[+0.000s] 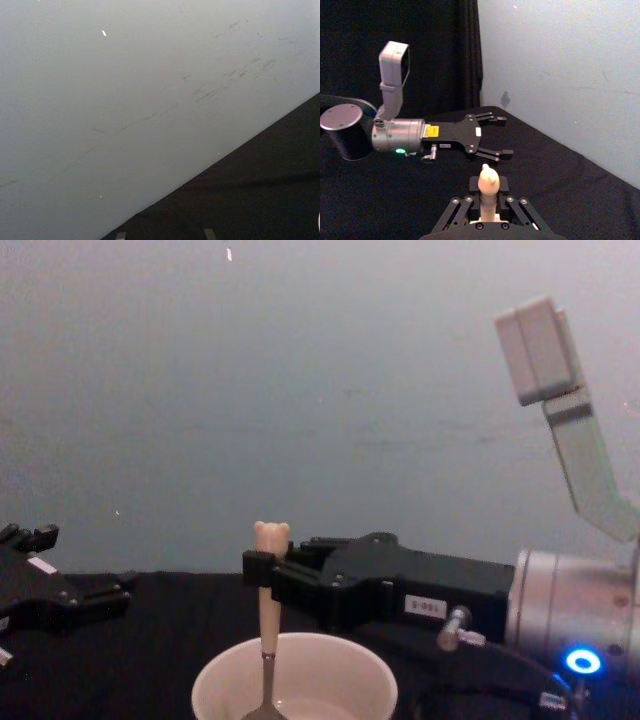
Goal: Pick up the stirring spoon with one hand, stir inside the cup, then place it back in its original position.
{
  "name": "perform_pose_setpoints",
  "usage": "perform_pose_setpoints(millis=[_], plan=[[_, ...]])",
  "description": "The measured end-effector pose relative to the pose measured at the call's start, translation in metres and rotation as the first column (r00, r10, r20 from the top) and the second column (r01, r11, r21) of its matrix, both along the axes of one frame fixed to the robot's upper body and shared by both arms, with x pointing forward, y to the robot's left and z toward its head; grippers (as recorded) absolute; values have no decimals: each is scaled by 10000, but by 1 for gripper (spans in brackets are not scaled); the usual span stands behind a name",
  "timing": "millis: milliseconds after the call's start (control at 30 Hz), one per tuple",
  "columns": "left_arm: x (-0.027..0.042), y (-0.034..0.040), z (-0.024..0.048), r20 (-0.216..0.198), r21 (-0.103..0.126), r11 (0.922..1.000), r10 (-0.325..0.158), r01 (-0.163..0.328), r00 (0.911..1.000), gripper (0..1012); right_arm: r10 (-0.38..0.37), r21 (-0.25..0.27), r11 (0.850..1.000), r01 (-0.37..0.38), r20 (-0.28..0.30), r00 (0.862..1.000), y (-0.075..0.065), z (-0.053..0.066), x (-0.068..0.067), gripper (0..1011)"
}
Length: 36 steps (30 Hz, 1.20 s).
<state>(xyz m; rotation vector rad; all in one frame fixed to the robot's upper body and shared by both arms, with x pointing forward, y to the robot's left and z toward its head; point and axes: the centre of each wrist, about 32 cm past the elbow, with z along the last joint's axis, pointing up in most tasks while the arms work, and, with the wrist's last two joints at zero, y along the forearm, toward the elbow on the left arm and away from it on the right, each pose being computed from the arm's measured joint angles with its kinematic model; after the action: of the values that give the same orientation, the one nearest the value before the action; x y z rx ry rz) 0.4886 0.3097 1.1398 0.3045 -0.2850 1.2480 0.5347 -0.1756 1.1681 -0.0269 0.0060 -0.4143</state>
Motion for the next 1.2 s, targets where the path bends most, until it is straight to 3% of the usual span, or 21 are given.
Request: perform_pose_setpoints(millis=[300, 667, 933, 1200], plan=[[0, 0, 0, 0, 0, 10000, -1, 1, 10000, 1001, -448, -41, 9990, 448, 100, 9989, 84, -8, 128, 203], [0, 0, 0, 0, 0, 10000, 0, 0, 10000, 1001, -1385, 5, 9904, 1385, 81, 9903, -16, -18, 224, 203], [0, 0, 0, 0, -1, 10000, 0, 0, 10000, 1001, -1530, -75, 9882, 1531, 67, 9882, -133, -12, 146, 203], [0, 0, 0, 0, 0, 10000, -1, 1, 10000, 1001, -1254, -84, 9921, 1254, -57, 9921, -235, -6, -33, 203]])
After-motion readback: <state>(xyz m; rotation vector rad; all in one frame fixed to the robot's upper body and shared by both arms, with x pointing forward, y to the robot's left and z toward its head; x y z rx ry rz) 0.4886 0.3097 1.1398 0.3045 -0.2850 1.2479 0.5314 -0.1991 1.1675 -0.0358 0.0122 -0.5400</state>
